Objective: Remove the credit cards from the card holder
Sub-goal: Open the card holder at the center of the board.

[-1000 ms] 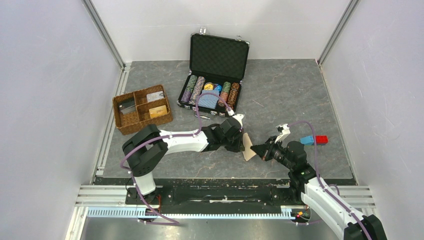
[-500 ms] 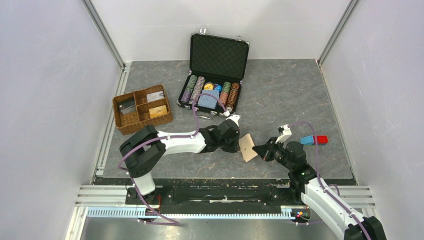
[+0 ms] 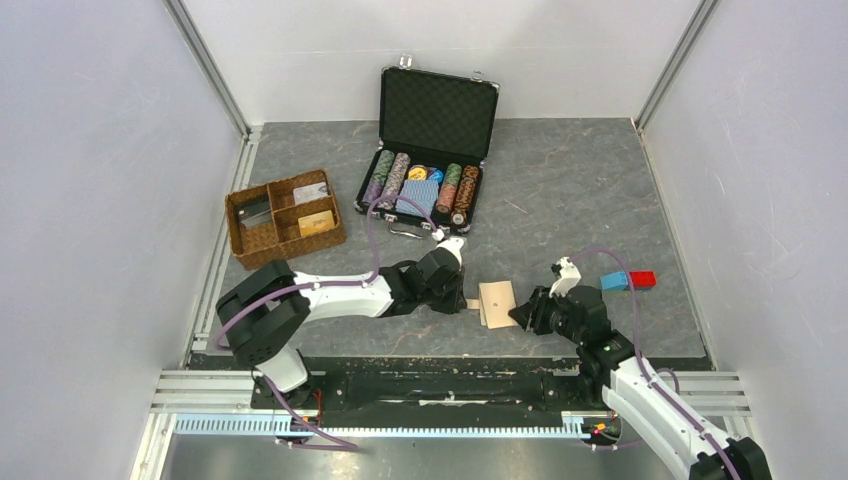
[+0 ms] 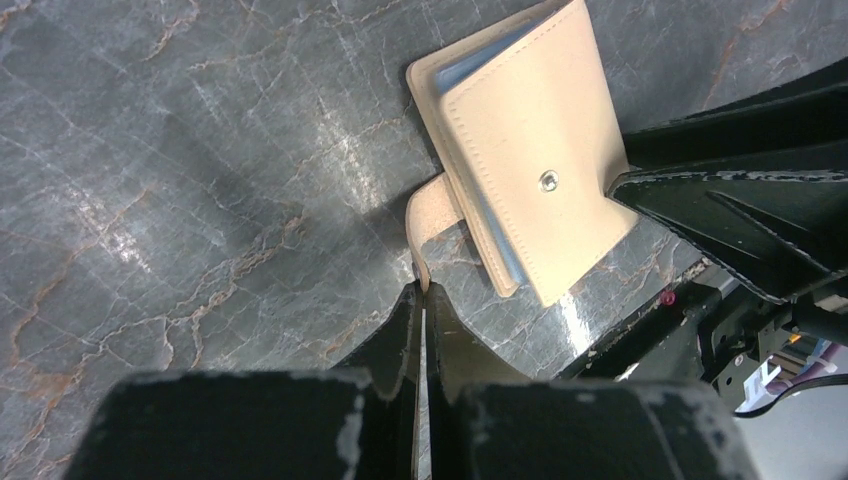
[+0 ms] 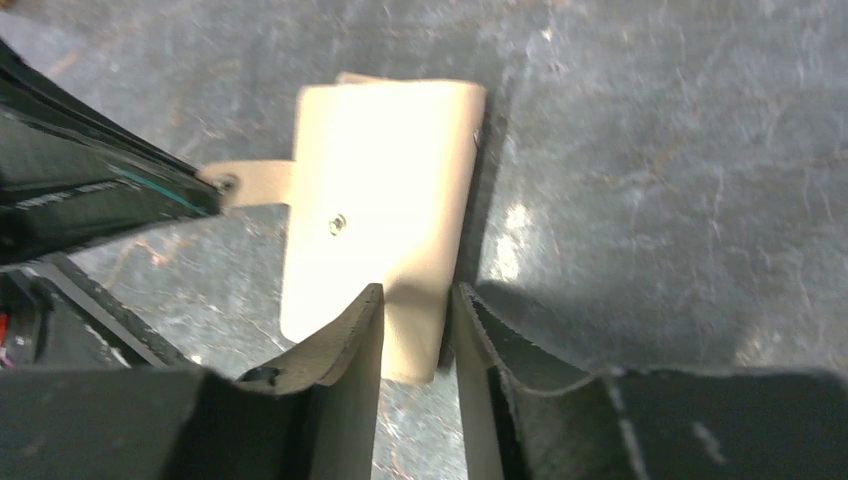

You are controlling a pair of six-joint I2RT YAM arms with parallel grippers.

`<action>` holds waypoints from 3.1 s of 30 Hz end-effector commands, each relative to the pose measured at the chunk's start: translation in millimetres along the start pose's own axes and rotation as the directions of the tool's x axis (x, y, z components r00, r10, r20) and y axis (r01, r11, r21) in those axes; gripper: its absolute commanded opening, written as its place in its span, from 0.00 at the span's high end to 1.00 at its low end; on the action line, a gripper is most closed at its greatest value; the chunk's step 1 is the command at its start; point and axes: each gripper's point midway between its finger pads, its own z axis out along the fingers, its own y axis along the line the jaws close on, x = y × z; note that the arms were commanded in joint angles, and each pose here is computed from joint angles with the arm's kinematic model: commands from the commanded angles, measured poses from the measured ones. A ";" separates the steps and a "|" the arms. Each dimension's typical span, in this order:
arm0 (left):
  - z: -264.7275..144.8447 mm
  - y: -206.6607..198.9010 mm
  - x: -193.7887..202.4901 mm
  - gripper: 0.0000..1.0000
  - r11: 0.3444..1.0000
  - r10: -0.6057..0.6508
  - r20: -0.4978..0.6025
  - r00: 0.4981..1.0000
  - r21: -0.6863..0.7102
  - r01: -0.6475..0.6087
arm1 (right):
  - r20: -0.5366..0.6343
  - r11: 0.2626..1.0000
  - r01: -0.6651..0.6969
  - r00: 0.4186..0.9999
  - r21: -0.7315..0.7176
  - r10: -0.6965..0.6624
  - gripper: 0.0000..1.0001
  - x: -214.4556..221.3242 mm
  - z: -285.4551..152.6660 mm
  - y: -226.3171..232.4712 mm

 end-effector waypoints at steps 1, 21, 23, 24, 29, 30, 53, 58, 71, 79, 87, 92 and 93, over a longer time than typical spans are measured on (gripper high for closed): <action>-16.1 -15.9 -17.4 0.98 0.995 -0.046 0.093 0.995 0.095 0.037 | -0.065 0.995 0.066 0.996 0.073 -0.061 0.62 5.3 -8.9 -11.0; -45.2 -12.7 0.8 0.98 0.970 -0.137 0.140 0.981 0.220 0.104 | -0.035 0.992 0.109 0.994 0.071 -0.106 0.51 -29.8 -15.1 21.2; -47.7 -9.2 1.3 0.98 0.971 -0.138 0.151 0.979 0.214 0.104 | -0.056 0.990 0.125 0.991 0.068 -0.121 0.50 -27.5 -13.7 25.9; -48.8 -8.1 2.7 0.98 0.971 -0.138 0.151 0.979 0.214 0.104 | -0.061 0.989 0.135 0.990 0.064 -0.131 0.50 -27.2 -12.9 29.9; -51.8 -5.9 4.6 0.98 0.972 -0.138 0.152 0.979 0.211 0.104 | -0.060 0.979 0.199 0.979 0.050 -0.196 0.41 -26.1 -7.9 52.2; -52.7 -6.8 4.2 0.98 0.971 -0.139 0.152 0.978 0.215 0.105 | -0.057 0.975 0.218 0.975 0.051 -0.215 0.38 -27.1 -7.0 56.6; -55.6 -7.6 5.5 0.98 0.966 -0.156 0.150 0.976 0.228 0.119 | -0.101 0.862 0.496 0.868 0.103 -0.487 0.18 3.6 22.0 89.0; -56.6 -8.3 5.0 0.98 0.966 -0.156 0.152 0.976 0.231 0.118 | -0.118 0.835 0.533 0.846 0.140 -0.520 0.18 6.3 24.8 89.9; -59.4 2.7 11.1 0.98 0.974 -0.150 0.150 0.977 0.193 0.120 | -0.087 0.806 0.534 0.843 0.255 -0.531 0.37 -11.9 16.1 80.4; -61.1 1.5 10.0 0.98 0.973 -0.151 0.154 0.976 0.198 0.119 | -0.098 0.840 0.529 0.848 0.123 -0.520 0.28 3.2 21.7 100.6; -59.9 1.0 11.8 0.98 0.972 -0.151 0.145 0.978 0.200 0.120 | -0.118 0.815 0.561 0.828 0.143 -0.549 0.22 8.7 28.7 92.8; -60.5 2.9 13.0 0.98 0.973 -0.152 0.146 0.978 0.197 0.122 | -0.138 0.785 0.584 0.812 0.206 -0.568 0.22 8.7 30.9 78.4; -60.1 3.9 14.1 0.98 0.973 -0.152 0.144 0.978 0.193 0.123 | -0.141 0.781 0.586 0.810 0.215 -0.569 0.22 9.0 30.9 75.6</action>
